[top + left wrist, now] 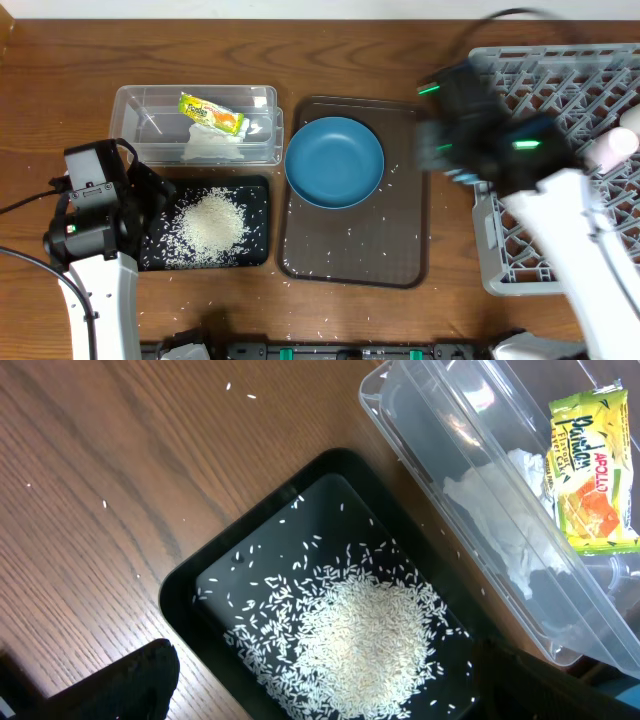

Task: Sort waste into correct bins and load items into the dishwasher rack
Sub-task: 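Carry the bowl right and lower it into the dish rack, then release the bowl in the rack and lift the right gripper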

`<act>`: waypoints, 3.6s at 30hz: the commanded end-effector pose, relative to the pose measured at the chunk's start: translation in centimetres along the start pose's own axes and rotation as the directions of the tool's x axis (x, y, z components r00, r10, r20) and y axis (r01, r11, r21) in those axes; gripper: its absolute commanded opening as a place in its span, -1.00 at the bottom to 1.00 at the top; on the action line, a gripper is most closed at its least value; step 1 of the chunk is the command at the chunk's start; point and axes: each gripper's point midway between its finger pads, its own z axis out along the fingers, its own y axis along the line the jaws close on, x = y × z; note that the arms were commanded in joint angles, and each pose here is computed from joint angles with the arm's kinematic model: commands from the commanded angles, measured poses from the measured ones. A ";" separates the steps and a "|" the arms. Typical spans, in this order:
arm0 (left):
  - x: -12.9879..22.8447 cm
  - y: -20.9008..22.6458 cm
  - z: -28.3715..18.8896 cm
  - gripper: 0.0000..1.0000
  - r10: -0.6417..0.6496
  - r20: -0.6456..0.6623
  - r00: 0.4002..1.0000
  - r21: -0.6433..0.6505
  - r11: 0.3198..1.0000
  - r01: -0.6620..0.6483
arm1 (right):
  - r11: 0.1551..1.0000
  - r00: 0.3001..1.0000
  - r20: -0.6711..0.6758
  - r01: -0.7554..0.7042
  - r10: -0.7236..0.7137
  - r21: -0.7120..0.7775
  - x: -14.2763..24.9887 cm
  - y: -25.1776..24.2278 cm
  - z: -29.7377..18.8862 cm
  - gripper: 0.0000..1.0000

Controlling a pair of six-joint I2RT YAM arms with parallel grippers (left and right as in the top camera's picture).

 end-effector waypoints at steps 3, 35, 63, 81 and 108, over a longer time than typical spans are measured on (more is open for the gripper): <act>-0.3 0.3 -0.1 0.93 -0.002 0.009 1.000 -0.016 1.000 0.002 | 0.999 0.999 -0.024 -0.027 0.028 0.043 -1.0 -7.1 -0.1 -0.98; -0.3 0.3 -0.1 0.93 -0.002 0.009 1.000 -0.016 1.000 0.002 | 0.489 0.819 0.053 -0.287 0.571 -0.824 0.6 -20.9 6.4 -0.98; -0.3 0.3 -0.1 0.93 -0.002 0.009 1.000 -0.016 1.000 0.002 | 0.574 0.686 -0.141 -0.688 0.714 -0.443 6.7 -24.6 9.0 -0.50; -0.3 0.3 -0.1 0.93 -0.002 0.009 1.000 -0.016 1.000 0.002 | 0.711 0.719 0.142 -0.602 0.681 -0.364 5.5 -22.3 -0.3 0.51; -0.3 0.3 -0.1 0.93 -0.002 0.009 1.000 -0.016 1.000 0.002 | 0.684 0.689 0.085 -0.725 0.720 0.083 6.1 -27.8 10.5 -0.98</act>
